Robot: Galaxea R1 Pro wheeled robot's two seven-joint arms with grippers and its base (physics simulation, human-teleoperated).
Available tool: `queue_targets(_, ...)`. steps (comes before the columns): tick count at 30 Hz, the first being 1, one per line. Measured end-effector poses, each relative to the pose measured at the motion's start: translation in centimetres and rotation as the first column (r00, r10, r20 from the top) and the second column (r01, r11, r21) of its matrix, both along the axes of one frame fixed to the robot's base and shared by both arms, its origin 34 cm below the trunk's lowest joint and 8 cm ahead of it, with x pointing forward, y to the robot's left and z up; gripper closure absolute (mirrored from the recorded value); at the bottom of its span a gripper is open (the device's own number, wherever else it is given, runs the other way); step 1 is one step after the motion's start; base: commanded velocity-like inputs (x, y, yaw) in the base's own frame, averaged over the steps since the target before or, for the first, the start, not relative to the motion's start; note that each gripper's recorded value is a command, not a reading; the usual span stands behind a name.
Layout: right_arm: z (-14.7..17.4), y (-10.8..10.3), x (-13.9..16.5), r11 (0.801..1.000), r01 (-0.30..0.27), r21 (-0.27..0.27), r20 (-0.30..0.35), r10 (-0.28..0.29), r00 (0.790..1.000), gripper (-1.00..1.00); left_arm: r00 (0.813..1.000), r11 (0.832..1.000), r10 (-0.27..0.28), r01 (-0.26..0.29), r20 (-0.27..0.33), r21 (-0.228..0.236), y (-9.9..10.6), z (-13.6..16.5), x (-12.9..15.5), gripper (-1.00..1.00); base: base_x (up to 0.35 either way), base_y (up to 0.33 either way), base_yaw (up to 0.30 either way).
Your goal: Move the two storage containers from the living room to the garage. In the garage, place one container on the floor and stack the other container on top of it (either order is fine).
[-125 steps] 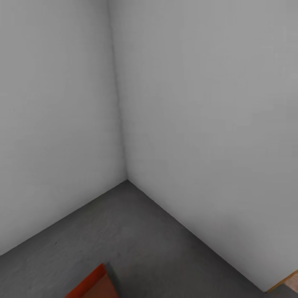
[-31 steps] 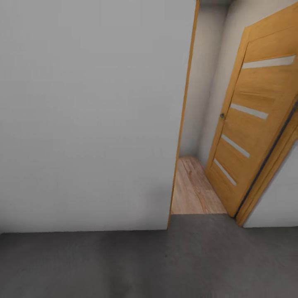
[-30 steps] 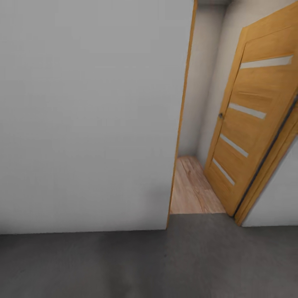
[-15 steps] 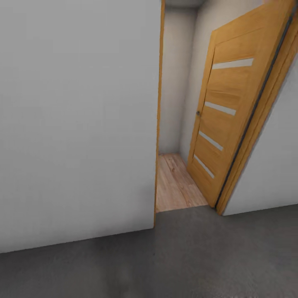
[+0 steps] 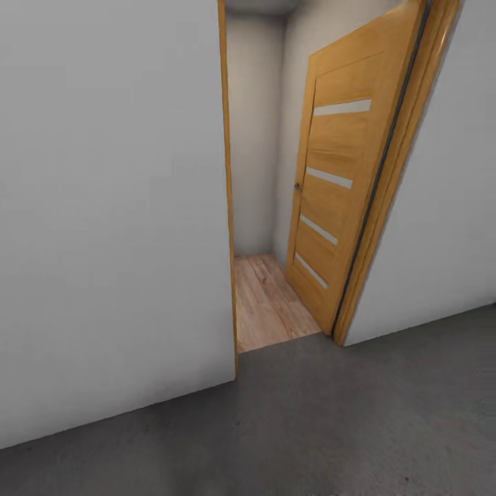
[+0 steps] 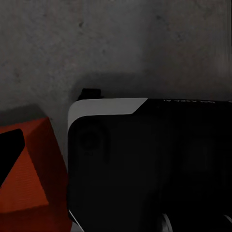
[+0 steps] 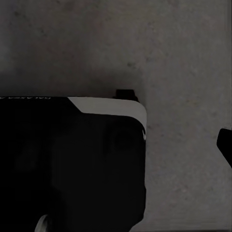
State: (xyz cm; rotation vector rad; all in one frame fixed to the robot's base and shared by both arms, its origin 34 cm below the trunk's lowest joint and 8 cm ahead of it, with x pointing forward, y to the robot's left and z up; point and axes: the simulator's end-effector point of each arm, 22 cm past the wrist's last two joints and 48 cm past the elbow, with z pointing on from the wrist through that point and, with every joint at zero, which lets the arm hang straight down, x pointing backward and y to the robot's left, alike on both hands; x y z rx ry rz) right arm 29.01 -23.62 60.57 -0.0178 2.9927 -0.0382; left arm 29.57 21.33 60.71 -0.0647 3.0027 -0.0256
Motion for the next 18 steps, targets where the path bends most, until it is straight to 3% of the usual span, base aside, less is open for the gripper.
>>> queue_targets(6,0.00,-0.09,0.03,1.000,0.000,-0.002,0.000,0.000,1.000,-1.00,1.000,1.000,-0.002,0.002,-0.001,-0.002,-0.07,0.00,0.01,-1.00,0.011,-0.084,-0.030)
queue_targets(18,0.01,0.00,0.00,1.000,0.000,-0.002,0.000,0.000,1.000,-1.00,1.000,1.000,-0.004,0.004,-0.004,0.000,-0.01,-0.01,-0.09,-1.00,0.064,-0.311,-0.002)
